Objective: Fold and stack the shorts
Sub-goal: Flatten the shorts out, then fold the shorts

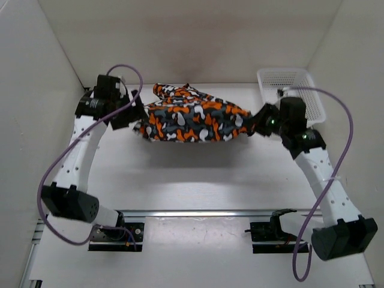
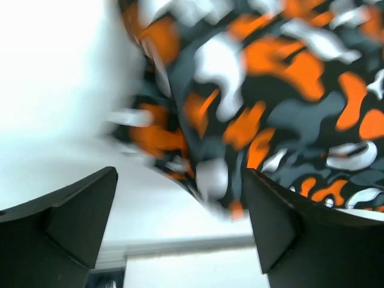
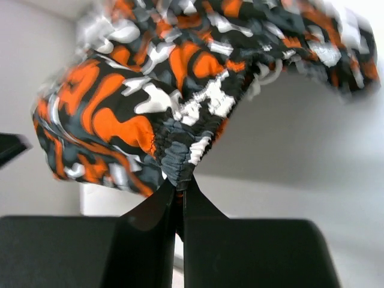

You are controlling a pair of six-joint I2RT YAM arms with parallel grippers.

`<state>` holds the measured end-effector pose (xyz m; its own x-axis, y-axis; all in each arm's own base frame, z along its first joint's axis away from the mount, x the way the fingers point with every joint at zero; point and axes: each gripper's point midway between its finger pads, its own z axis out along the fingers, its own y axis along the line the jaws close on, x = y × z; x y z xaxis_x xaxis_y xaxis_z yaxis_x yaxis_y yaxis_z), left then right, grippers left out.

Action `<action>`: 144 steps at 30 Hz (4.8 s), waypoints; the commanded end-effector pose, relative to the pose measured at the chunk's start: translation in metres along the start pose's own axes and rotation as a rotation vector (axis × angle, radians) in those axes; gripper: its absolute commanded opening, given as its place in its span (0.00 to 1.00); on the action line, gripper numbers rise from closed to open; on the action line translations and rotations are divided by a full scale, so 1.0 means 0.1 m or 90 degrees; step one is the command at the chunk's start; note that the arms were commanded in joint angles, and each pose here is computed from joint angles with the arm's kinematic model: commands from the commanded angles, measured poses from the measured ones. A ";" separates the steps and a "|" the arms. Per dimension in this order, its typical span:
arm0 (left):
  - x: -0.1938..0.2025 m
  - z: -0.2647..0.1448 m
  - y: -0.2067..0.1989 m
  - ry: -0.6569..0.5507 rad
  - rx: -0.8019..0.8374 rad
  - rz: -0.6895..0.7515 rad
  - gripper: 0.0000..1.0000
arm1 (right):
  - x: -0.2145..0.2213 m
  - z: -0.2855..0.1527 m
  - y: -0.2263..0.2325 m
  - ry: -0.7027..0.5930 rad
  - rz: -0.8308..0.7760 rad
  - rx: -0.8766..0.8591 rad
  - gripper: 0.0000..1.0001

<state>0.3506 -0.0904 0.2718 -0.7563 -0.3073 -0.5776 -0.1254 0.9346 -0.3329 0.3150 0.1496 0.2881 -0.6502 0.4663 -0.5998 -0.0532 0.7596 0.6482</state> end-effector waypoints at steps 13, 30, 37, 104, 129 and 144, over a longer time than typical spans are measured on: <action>1.47 0.52 0.74 0.210 -0.109 -0.135 0.87 | 1.30 0.09 -1.36 0.171 0.060 0.243 0.00; 2.93 0.57 0.56 0.389 -0.126 -0.255 1.00 | 1.26 0.10 -1.40 0.162 0.074 0.261 0.00; 3.04 0.80 0.69 0.377 -0.177 -0.270 0.97 | 1.28 0.06 -1.40 0.160 0.080 0.261 0.00; -0.59 -4.66 -0.18 -0.749 0.305 -0.160 0.10 | -0.03 -3.17 1.72 -0.205 -0.295 -0.369 0.00; -1.70 0.23 -0.03 -0.244 -0.060 -0.063 0.10 | -0.32 1.12 -1.00 0.081 -0.087 0.268 0.00; -1.22 0.28 0.01 -0.134 -0.060 -0.041 0.10 | -0.36 1.60 -0.96 0.142 -0.046 0.238 0.00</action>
<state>0.5204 -0.0611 0.2621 -0.6443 -0.4151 -0.6423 -0.2694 0.9092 -0.3174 0.4924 0.1566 0.1498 -0.8092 0.3208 -0.4922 0.1188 0.9098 0.3976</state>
